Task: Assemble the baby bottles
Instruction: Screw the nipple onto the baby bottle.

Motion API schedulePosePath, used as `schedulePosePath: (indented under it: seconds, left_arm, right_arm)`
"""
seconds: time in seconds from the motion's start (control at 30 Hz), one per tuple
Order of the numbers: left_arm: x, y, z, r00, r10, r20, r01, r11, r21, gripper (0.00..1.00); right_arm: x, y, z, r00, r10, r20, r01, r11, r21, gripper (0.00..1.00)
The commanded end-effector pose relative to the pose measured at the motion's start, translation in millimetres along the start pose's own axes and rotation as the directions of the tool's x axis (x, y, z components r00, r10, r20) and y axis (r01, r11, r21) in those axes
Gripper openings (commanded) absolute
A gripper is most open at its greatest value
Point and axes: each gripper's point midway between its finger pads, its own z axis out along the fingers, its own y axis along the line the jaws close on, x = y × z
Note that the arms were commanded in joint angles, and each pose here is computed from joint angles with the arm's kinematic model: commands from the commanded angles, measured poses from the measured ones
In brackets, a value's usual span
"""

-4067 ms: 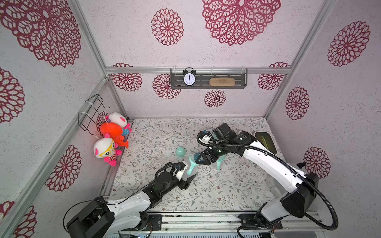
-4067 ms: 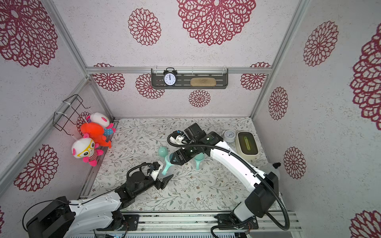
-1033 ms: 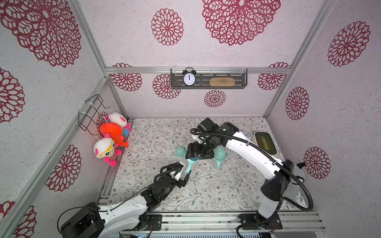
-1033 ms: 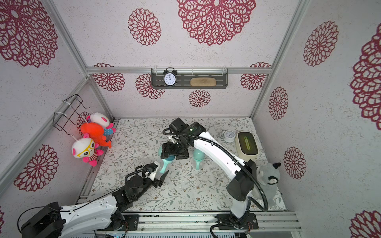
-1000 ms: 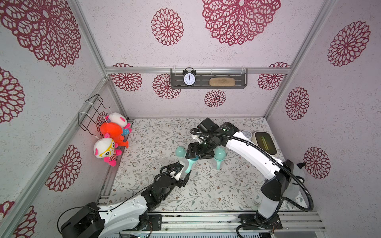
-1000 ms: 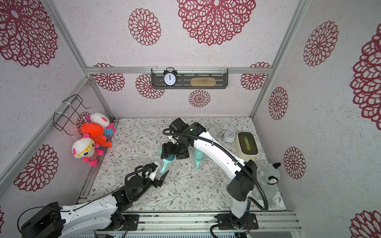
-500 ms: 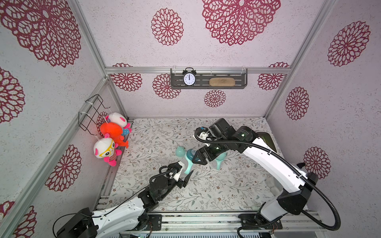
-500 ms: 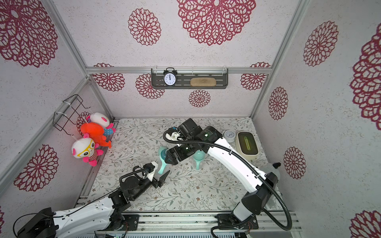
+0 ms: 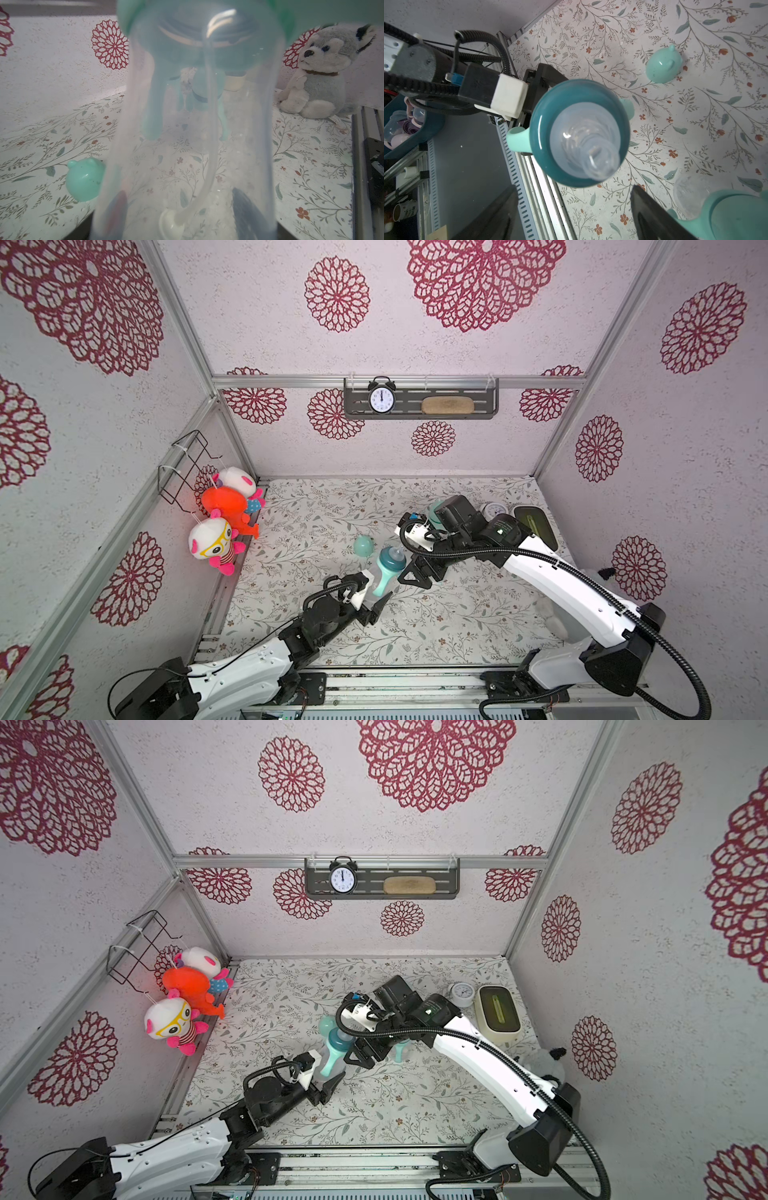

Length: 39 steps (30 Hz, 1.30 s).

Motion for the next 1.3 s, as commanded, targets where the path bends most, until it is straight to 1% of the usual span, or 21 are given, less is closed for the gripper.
schedulePosePath:
  seconds: [0.0, 0.2, 0.37, 0.77, 1.0, 1.27]
  left_arm:
    - [-4, -8, 0, 1.0, -0.02, 0.019, 0.02, 0.999, 0.038, 0.0]
    - [-5, -11, 2, 1.0, -0.016, 0.012, 0.015, 0.999, 0.048, 0.0]
    - [-5, -11, 3, 1.0, -0.009, 0.01, 0.008, 0.999, 0.046, 0.0]
    - [-8, -14, 1, 1.0, -0.004, 0.023, 0.003, 0.999, 0.053, 0.0]
    - [-9, -15, 1, 1.0, -0.003, 0.024, 0.002, 0.999, 0.052, 0.0]
    - [-10, -15, 2, 1.0, 0.001, 0.026, -0.002, 0.999, 0.05, 0.0]
  right_arm:
    - [-18, 6, -13, 0.993, -0.073, 0.093, 0.074, 0.997, -0.01, 0.86]
    - [-25, 5, -14, 0.992, -0.07, 0.108, 0.073, 0.997, -0.026, 0.89]
    - [-28, 3, -10, 0.994, -0.057, 0.094, 0.061, 0.997, -0.037, 0.89]
    - [-35, -8, 0, 0.995, 0.007, 0.095, -0.001, 0.998, -0.062, 0.9]
    - [-36, -2, 2, 0.995, 0.018, 0.094, -0.008, 0.994, -0.111, 0.89]
    - [-32, -4, 6, 0.996, 0.031, 0.078, -0.021, 0.993, -0.119, 0.88]
